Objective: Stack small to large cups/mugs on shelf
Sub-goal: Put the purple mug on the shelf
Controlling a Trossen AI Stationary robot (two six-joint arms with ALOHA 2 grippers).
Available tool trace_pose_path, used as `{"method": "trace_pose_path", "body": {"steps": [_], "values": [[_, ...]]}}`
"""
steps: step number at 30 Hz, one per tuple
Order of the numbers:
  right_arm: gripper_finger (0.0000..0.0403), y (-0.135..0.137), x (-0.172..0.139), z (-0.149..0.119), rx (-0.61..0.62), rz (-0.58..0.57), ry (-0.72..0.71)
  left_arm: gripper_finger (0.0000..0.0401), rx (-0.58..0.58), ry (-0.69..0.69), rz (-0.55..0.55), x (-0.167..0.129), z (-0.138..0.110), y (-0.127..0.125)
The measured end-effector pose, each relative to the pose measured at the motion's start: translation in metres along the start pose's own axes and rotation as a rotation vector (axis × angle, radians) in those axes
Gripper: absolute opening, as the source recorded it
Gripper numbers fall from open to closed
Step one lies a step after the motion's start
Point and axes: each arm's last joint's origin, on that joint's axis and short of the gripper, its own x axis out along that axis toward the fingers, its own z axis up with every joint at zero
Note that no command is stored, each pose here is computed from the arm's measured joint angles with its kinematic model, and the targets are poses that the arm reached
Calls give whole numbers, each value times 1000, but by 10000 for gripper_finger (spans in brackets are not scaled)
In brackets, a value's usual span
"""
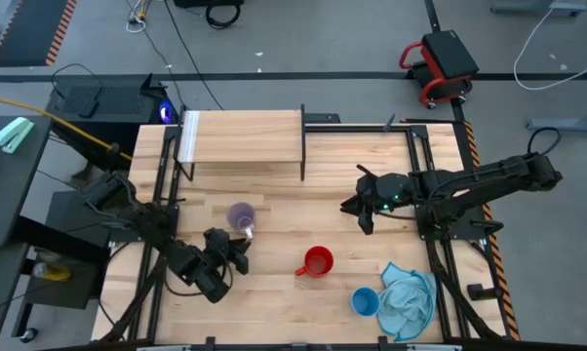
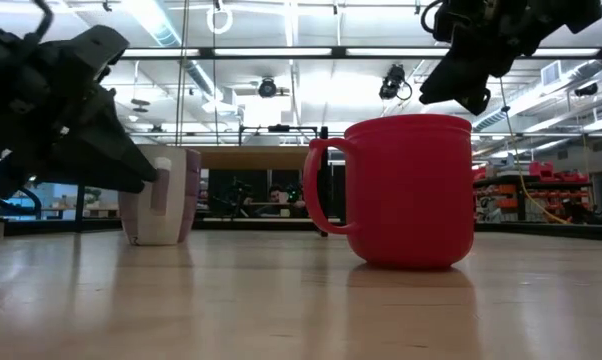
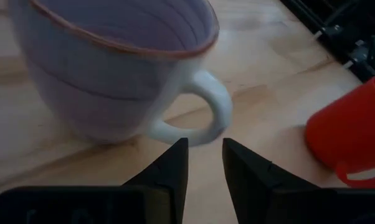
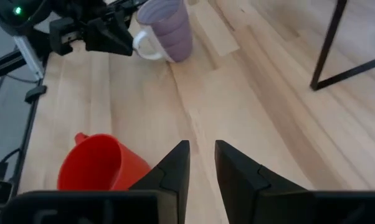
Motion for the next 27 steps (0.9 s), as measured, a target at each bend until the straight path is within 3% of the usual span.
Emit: {"method": "trace_pose_path", "body": {"steps": [11,20,27], "values": [[82,6,10,5,2,85,-27,107,6,13,-5,6,3,-4],[79,9,57,3,7,111,-28,107,-6,-8,22,15,9,-5],[39,2,95,16,22,65,-20,107,-12,-13,29,18,11,-5]]}}
